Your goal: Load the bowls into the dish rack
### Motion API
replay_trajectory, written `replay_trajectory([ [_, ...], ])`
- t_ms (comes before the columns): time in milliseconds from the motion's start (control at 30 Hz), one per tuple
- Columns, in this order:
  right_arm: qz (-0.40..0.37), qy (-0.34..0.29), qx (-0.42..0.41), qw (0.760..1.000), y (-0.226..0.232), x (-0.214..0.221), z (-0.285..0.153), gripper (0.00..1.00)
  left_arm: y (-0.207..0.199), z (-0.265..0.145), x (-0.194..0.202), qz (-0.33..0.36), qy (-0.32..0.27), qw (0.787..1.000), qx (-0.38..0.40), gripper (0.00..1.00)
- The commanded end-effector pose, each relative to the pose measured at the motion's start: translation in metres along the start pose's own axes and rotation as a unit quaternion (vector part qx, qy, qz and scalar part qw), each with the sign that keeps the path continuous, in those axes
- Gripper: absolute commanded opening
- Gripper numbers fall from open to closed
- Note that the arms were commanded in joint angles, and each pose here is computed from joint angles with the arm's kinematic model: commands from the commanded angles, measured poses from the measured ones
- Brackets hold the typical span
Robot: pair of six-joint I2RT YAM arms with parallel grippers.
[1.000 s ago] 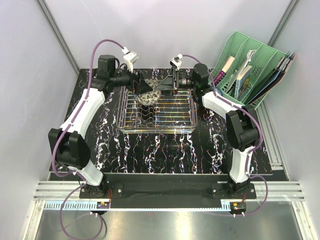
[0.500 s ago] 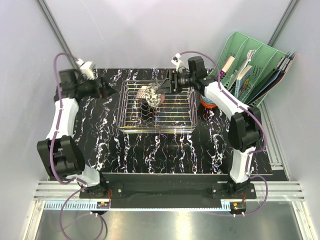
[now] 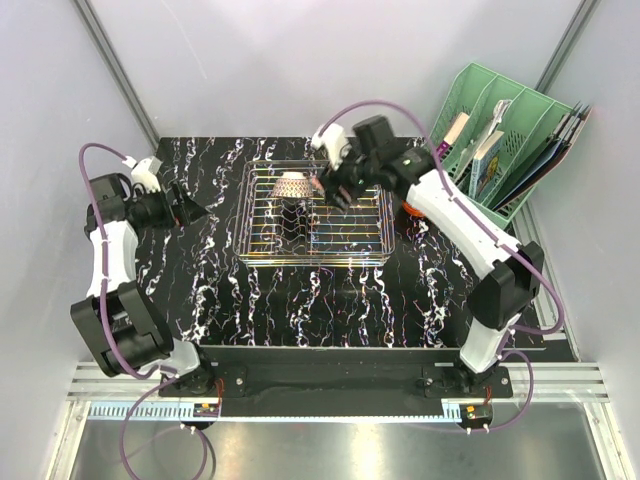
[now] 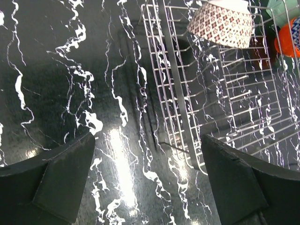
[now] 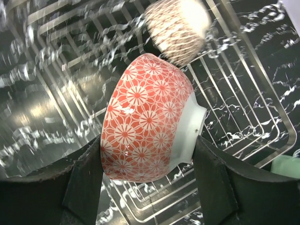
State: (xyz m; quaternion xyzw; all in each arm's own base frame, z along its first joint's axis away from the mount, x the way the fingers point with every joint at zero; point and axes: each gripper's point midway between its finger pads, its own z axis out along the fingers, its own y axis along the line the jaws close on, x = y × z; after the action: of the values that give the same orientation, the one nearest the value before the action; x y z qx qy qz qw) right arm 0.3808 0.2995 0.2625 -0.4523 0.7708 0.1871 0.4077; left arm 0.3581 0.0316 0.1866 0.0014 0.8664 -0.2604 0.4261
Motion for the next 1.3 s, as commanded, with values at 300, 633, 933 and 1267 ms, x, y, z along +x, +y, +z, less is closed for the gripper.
replay_trajectory([
  [300,-0.292,0.06,0.064,0.953,0.042,-0.002,0.031,0.0,-0.011,-0.015,0.006,0.029,-0.017,0.999,0.02,0.99],
  [633,-0.329,0.07,0.073,0.939,0.042,-0.005,0.076,0.0,-0.004,-0.017,0.015,0.023,-0.016,0.999,0.02,0.99],
  [933,-0.339,0.066,0.067,0.936,0.049,-0.011,0.095,0.0,0.005,-0.016,0.023,0.012,-0.01,1.0,0.024,0.99],
  [1267,-0.36,0.065,0.058,0.929,0.068,-0.014,0.121,0.0,0.013,-0.016,0.03,0.005,-0.007,1.0,0.024,0.99],
])
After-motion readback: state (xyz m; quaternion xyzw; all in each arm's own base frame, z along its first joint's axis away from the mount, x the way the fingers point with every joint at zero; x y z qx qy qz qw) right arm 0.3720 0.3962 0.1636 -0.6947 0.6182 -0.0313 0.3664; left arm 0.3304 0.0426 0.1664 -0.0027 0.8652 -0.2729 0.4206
